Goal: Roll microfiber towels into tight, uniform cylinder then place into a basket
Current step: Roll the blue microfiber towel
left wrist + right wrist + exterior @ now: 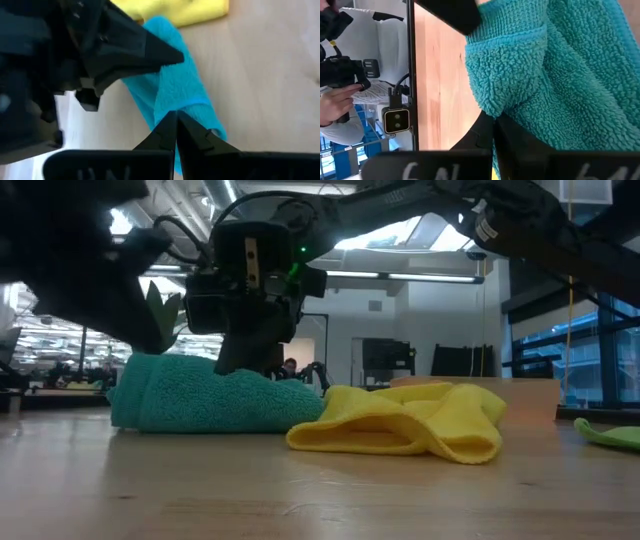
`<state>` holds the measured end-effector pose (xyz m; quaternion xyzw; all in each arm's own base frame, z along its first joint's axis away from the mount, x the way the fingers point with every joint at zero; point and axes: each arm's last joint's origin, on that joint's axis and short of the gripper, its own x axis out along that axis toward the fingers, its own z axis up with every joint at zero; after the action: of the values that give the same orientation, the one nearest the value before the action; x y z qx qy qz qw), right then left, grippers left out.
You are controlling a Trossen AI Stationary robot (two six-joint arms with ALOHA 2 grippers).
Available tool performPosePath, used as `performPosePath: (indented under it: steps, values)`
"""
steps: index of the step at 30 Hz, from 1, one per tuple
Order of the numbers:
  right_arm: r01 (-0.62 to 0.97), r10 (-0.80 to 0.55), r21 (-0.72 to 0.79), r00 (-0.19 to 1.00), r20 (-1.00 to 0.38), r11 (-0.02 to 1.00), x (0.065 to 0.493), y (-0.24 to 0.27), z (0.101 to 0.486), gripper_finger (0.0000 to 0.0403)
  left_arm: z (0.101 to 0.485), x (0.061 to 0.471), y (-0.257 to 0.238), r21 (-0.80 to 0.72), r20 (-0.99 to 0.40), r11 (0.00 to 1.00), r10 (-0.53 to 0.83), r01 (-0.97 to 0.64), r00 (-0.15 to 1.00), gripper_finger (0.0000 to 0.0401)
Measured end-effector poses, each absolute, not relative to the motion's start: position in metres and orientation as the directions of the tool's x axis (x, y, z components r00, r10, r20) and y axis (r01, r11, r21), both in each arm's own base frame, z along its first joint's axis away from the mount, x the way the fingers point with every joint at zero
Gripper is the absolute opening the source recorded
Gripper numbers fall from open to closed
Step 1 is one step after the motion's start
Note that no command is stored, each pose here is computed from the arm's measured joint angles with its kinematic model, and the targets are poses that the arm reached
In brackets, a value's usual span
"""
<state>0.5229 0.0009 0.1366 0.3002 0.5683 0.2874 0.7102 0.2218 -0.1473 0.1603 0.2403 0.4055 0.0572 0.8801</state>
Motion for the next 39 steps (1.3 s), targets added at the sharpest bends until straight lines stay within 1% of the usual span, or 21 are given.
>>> performPosePath:
  steps: [6, 12, 20, 24, 30, 32, 35, 39]
  values:
    - [-0.089, 0.750, 0.749, 0.186, -0.635, 0.657, 0.523, 0.002, 0.136, 0.0007, 0.143, 0.229, -0.144, 0.475, -0.724, 0.873, 0.315, 0.111, 0.614, 0.0004]
    - [-0.088, 0.747, 0.747, 0.186, -0.638, 0.659, 0.523, 0.002, 0.136, 0.0009, 0.128, 0.234, -0.144, 0.424, -0.784, 0.891, 0.271, 0.162, 0.558, 0.0004]
    - [-0.086, 0.748, 0.749, 0.195, -0.635, 0.657, 0.524, 0.002, 0.136, 0.0012, 0.121, 0.238, -0.145, 0.436, -0.784, 0.881, 0.271, 0.185, 0.559, 0.0004]
    - [-0.054, 0.749, 0.757, 0.203, -0.630, 0.651, 0.525, 0.002, 0.137, 0.0036, 0.121, 0.238, -0.145, 0.429, -0.789, 0.883, 0.263, 0.191, 0.556, 0.0004]
    - [-0.073, 0.749, 0.755, 0.219, -0.625, 0.652, 0.527, 0.002, 0.137, 0.0095, 0.121, 0.238, -0.146, 0.390, -0.808, 0.896, 0.224, 0.211, 0.545, 0.0004]
    - [-0.056, 0.750, 0.759, 0.221, -0.624, 0.648, 0.528, 0.002, 0.138, 0.0111, 0.121, 0.238, -0.146, 0.387, -0.810, 0.898, 0.222, 0.210, 0.543, 0.0004]
    - [-0.026, 0.762, 0.778, 0.223, -0.608, 0.628, 0.527, -0.003, 0.143, 0.0125, 0.121, 0.238, -0.146, 0.384, -0.811, 0.899, 0.220, 0.210, 0.542, 0.0004]
    - [-0.028, 0.760, 0.779, 0.246, -0.602, 0.626, 0.526, -0.013, 0.153, 0.0129, 0.120, 0.237, -0.146, 0.372, -0.818, 0.903, 0.210, 0.215, 0.535, 0.0004]
